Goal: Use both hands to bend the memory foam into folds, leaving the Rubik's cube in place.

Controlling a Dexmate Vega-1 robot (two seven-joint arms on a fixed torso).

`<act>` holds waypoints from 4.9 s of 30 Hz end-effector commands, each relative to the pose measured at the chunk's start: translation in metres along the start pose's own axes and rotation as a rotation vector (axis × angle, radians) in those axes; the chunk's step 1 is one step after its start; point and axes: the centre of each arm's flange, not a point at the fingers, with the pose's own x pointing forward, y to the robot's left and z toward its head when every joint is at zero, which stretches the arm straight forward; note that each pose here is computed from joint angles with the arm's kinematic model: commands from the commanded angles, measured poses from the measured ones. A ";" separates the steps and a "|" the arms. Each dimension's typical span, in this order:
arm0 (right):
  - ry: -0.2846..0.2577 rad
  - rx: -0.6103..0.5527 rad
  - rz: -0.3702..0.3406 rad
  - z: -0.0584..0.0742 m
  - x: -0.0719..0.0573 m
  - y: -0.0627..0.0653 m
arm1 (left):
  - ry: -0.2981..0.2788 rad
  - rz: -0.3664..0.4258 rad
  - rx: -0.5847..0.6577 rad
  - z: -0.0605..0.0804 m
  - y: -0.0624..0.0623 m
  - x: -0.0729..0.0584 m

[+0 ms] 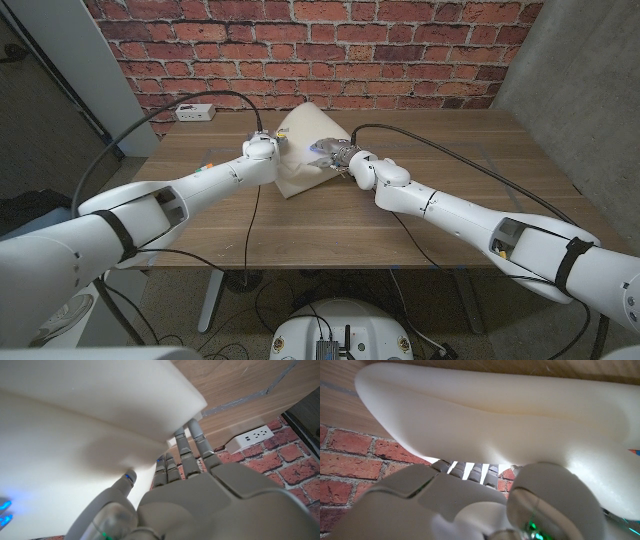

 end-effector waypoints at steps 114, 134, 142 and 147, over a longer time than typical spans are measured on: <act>-0.352 1.176 -0.750 -0.097 -0.128 -0.052 | -0.400 0.712 -0.998 -0.124 -0.024 -0.122; -0.168 1.125 -0.968 -0.114 -0.192 -0.040 | -0.427 0.676 -0.998 -0.156 -0.031 -0.129; -0.060 1.097 -1.042 -0.127 -0.222 -0.037 | -0.449 0.632 -0.997 -0.166 -0.037 -0.120; 0.031 1.076 -1.041 -0.130 -0.235 -0.026 | -0.460 0.606 -1.001 -0.173 -0.043 -0.115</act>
